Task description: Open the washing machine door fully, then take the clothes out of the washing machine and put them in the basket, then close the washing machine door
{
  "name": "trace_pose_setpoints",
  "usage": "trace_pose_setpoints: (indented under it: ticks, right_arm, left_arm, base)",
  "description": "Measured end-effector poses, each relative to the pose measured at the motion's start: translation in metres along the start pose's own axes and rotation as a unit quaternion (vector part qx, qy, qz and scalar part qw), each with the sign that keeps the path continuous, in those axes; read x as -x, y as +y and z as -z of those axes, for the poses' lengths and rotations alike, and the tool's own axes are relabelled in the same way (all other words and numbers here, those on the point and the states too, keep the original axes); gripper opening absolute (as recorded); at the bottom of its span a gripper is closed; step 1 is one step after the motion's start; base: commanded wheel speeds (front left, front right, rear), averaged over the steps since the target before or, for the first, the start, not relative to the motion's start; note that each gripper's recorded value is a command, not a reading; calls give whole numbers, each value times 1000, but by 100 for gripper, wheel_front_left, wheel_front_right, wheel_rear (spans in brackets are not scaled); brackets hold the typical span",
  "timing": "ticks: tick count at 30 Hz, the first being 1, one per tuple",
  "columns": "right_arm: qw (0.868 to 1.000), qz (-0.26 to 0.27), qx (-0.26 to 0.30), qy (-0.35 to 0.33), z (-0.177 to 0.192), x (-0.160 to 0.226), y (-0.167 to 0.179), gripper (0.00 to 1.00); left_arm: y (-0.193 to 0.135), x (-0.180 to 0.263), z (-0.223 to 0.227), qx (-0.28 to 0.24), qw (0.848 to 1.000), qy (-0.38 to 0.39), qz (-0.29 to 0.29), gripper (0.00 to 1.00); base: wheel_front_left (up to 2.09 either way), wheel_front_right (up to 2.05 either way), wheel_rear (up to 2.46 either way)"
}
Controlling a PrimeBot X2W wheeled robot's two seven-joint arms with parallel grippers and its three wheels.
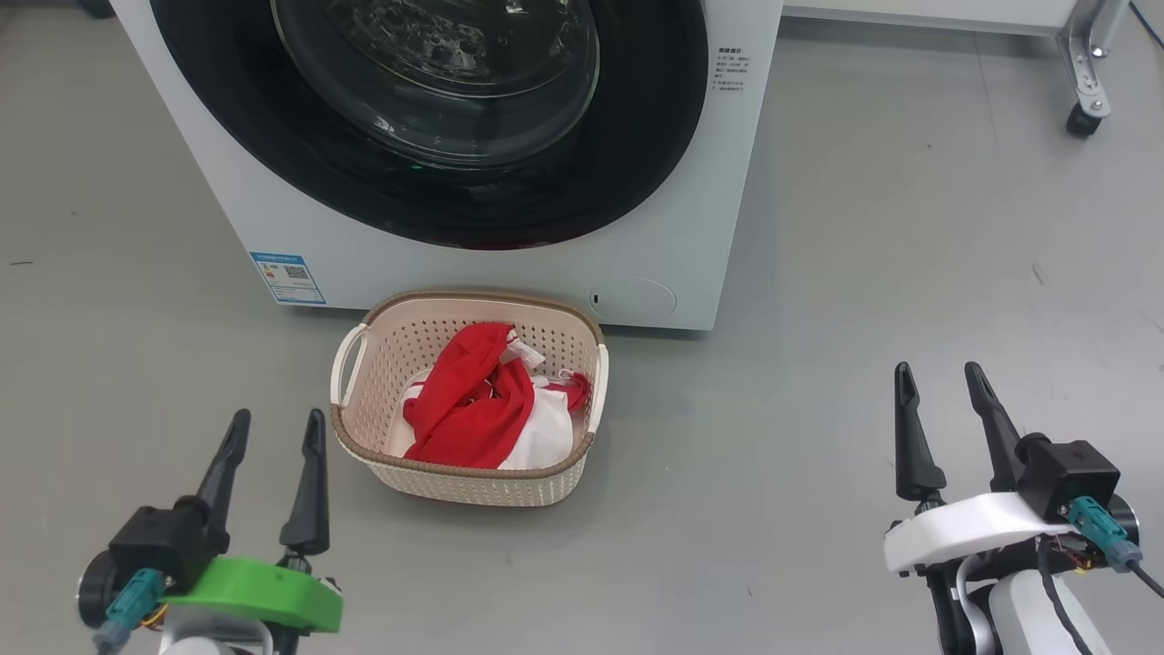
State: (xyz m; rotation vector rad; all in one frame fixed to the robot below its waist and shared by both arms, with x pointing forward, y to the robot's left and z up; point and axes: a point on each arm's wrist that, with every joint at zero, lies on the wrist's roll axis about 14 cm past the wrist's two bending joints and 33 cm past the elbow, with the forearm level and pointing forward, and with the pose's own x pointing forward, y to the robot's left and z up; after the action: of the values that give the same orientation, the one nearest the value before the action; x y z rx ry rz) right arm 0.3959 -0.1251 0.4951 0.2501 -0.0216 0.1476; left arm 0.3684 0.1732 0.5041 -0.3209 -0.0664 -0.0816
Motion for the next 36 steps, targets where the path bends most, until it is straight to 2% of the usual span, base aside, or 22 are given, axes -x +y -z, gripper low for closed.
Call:
trace_pose_setpoints:
  ticks: [17, 36]
  right_arm:
    - [1000, 3, 0, -4, -2, 0, 0, 100]
    - [1000, 6, -2, 0, 1, 2, -1, 100]
  left_arm:
    - [-23, -3, -2, -5, 999, -2, 41, 100]
    - [-21, -4, -1, -1, 999, 0, 40, 100]
  base:
    - [0, 0, 0]
    - [0, 0, 0]
